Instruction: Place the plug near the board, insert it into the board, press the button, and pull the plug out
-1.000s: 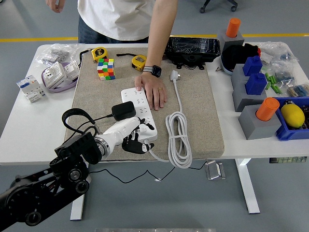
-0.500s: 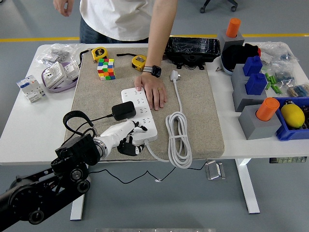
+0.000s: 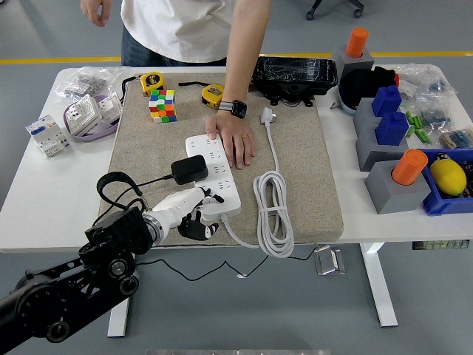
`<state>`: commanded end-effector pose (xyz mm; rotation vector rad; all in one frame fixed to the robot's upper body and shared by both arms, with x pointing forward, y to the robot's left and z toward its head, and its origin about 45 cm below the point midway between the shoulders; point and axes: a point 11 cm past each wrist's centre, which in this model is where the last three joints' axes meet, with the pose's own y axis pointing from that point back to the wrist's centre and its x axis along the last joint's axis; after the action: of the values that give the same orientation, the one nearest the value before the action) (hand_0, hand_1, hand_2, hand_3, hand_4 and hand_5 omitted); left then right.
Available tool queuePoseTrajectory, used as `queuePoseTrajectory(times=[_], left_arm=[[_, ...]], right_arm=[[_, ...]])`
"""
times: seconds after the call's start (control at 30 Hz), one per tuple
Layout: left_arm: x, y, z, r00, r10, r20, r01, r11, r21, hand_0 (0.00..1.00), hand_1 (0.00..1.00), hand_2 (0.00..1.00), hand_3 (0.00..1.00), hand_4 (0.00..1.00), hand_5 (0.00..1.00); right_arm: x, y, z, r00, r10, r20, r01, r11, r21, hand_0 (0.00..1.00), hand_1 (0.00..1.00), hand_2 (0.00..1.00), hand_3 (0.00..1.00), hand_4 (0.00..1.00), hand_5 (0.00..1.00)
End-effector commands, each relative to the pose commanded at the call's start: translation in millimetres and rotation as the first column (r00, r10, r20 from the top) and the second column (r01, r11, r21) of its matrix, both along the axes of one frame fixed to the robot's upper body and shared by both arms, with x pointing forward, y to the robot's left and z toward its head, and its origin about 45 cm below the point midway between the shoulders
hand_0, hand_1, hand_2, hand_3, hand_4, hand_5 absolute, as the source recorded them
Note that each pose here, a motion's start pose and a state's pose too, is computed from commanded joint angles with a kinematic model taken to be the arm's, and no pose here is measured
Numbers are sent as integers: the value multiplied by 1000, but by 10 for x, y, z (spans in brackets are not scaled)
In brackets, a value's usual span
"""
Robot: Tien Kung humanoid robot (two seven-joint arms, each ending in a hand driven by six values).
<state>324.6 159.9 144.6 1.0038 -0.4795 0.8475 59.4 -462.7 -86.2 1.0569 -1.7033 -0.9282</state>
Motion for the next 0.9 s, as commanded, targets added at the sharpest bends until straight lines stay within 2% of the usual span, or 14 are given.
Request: queuePoseTrajectory(times=[0.23,0.4,0.73,0.9], left_arm=[[9,28,-39,1000,9,-1,-9,1000,5,64,69,150,794,637,113],[19,0,22,1000,5,10,-5,1000,-28,64,69,149,782,635,111],[9,-33,63,1000,-5,8,5,999,-49,64,68,149,777,640,119],[34,-2,40,1000,5,14,-5,999,-37,64,67,148,775,642,131]], right_arm=[[9,1,2,1000,1,2,-1,1000,1,606,625,625,551,942,482],[2,5,-2,1000,1,0,-1,1000,2,606,625,625,551,942,483],[15,5,1,1000,2,3,-2,1000,2,606,625,624,550,941,480],[15,4,1,1000,2,2,-2,1000,1,606,625,624,550,940,481]])
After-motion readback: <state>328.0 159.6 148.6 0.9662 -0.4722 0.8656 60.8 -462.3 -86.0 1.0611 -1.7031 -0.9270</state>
